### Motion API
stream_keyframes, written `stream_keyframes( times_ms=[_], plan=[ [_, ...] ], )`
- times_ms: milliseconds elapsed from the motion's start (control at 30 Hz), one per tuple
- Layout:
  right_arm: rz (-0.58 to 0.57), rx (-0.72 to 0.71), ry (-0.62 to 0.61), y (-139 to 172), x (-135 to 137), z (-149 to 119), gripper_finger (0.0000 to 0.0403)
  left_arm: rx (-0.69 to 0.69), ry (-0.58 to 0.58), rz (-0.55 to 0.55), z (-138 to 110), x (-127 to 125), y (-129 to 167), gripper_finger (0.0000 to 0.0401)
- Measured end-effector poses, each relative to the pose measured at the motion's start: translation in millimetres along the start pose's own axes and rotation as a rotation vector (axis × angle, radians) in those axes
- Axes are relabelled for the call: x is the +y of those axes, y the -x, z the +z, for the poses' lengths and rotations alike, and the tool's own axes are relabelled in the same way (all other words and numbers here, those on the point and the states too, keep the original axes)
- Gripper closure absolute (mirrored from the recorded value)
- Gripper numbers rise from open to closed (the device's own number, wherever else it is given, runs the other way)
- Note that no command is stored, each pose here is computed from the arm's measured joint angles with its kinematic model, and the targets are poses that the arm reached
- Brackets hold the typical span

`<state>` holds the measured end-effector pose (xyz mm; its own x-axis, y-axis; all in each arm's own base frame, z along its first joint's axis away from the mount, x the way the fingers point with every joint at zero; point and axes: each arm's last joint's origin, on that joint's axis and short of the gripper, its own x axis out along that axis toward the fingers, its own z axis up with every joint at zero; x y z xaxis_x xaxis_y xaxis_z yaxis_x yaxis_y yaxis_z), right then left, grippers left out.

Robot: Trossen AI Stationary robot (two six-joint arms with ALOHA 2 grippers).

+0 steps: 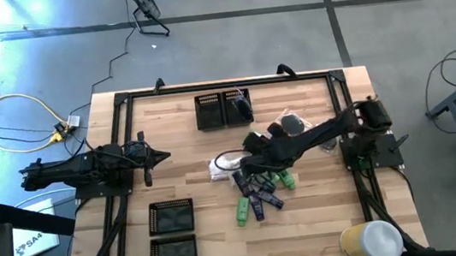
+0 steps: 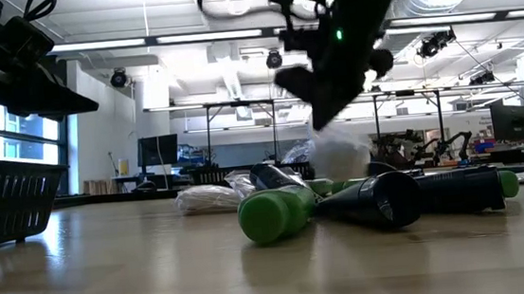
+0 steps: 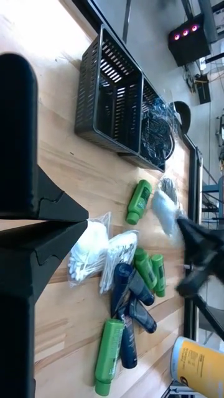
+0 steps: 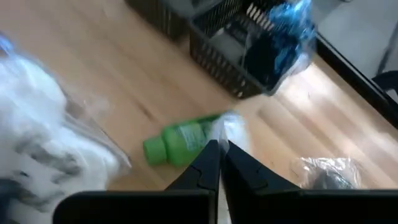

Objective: Pick & Place Travel size toiletries
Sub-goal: Put the white cotton pack into the top middle basket

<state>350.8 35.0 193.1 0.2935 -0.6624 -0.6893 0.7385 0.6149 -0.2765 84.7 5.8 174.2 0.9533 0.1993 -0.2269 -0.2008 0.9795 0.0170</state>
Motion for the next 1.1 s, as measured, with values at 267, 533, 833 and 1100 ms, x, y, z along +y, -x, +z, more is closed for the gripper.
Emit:
stream_keyframes(
  times_ms=[267, 533, 833, 1100],
  plan=[
    [0.043, -0.130, -0.070, 32.3, -23.0, 25.5, 0.0399, 0.005, -0.001, -0.001, -0.5, 0.0, 0.0, 0.0401],
    [0.095, -0.232, -0.058, 49.3, -42.0, 49.1, 0.0399, -0.007, 0.004, -0.067, 0.6, -2.0, -0.1, 0.0401],
    [0.110, -0.276, 0.038, 36.6, -55.8, 71.6, 0.0399, -0.181, 0.041, 0.049, 16.7, 1.3, 1.1, 0.0353],
    [0.171, -0.298, 0.072, 32.7, -57.5, 80.1, 0.0399, -0.236, 0.148, 0.160, 21.5, 4.8, 2.1, 0.0201]
  ],
)
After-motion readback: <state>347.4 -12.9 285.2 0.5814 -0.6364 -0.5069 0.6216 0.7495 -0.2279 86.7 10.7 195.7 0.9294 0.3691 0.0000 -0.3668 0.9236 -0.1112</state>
